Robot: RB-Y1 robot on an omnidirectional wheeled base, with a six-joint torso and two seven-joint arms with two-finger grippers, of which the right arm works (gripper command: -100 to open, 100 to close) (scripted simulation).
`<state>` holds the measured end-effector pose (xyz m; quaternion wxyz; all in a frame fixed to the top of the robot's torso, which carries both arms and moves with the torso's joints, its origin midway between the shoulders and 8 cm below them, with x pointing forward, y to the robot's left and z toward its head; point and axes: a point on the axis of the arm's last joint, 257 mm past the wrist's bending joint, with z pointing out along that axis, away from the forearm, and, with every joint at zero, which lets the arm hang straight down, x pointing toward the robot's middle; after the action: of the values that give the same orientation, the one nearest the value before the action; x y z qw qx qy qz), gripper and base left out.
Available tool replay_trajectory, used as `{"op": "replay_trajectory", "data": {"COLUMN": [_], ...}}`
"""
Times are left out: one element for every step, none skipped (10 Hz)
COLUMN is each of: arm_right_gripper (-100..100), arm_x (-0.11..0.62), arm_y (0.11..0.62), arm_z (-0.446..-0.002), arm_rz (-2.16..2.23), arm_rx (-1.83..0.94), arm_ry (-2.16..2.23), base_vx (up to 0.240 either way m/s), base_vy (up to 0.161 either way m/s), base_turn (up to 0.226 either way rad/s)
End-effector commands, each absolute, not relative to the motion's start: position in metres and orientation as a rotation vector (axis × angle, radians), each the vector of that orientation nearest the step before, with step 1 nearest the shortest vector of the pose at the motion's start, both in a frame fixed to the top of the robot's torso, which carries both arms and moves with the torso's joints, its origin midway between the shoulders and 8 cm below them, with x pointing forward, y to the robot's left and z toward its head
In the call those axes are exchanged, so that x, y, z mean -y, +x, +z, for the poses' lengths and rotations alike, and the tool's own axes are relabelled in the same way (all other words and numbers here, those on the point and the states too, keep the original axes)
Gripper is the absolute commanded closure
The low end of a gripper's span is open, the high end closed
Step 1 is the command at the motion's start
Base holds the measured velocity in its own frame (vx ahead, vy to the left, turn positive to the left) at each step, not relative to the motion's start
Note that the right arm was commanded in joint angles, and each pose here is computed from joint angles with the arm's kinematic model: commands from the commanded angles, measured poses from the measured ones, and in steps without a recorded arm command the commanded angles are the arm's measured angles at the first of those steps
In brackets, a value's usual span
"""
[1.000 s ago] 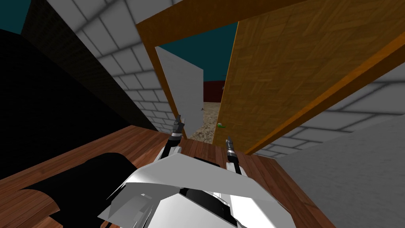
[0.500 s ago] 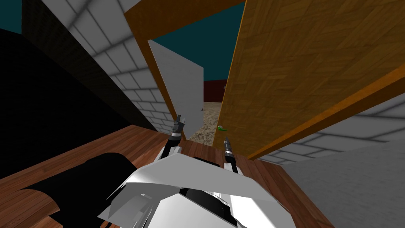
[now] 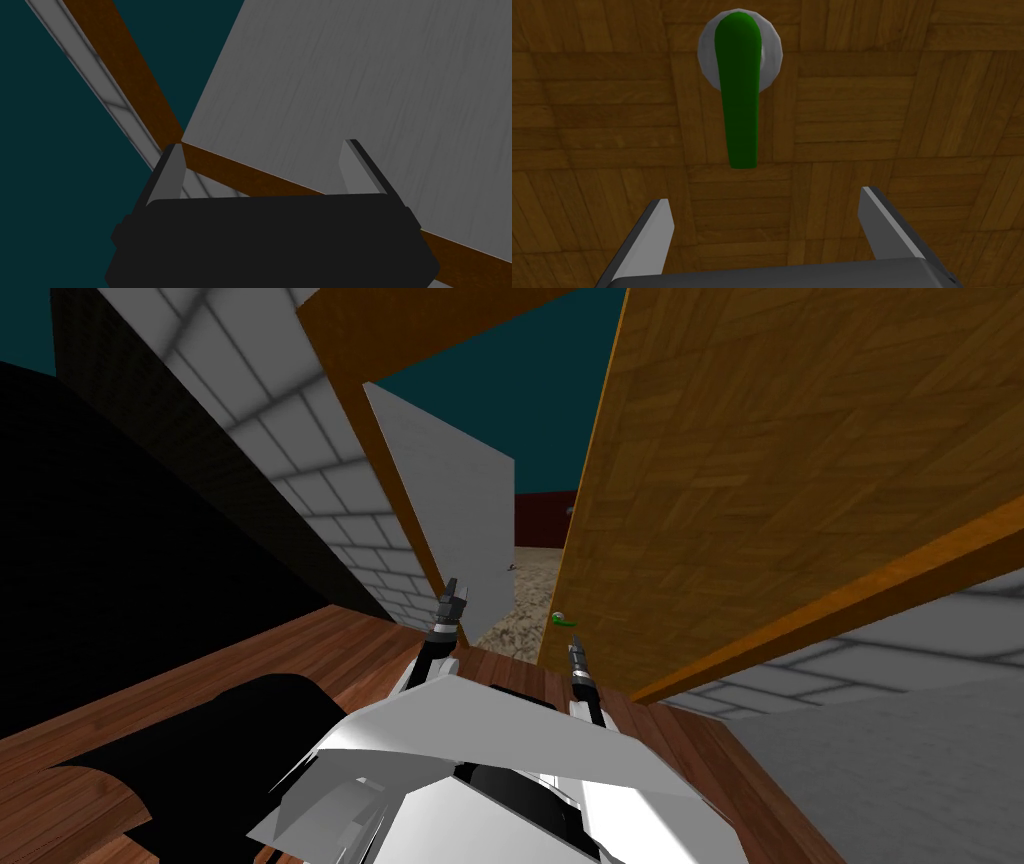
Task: Push the door open
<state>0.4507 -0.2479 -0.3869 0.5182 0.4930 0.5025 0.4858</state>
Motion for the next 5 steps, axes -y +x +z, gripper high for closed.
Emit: {"op": "replay_trajectory", "data": {"arm_right_gripper": [-100, -100, -100, -100, -100], "arm_x": [0.2526, 0.2535, 0.253, 0.2511, 0.2463], "arm_y": [0.4508, 0.4509, 0.4511, 0.4512, 0.4513], "arm_z": [-0.3877, -0.3882, -0.3888, -0.3895, -0.3904], "arm_rz": [1.157, 1.155, 1.156, 1.158, 1.165], "arm_rx": [-1.207, -1.206, -1.204, -1.2, -1.193], "arm_ry": [1.178, 1.18, 1.184, 1.19, 1.201], "base_vx": [0.201, 0.213, 0.206, 0.185, 0.2], "base_vy": [-0.015, -0.015, 0.006, 0.032, 0.015], "base_turn": [0.023, 0.02, 0.02, 0.022, 0.017]}}
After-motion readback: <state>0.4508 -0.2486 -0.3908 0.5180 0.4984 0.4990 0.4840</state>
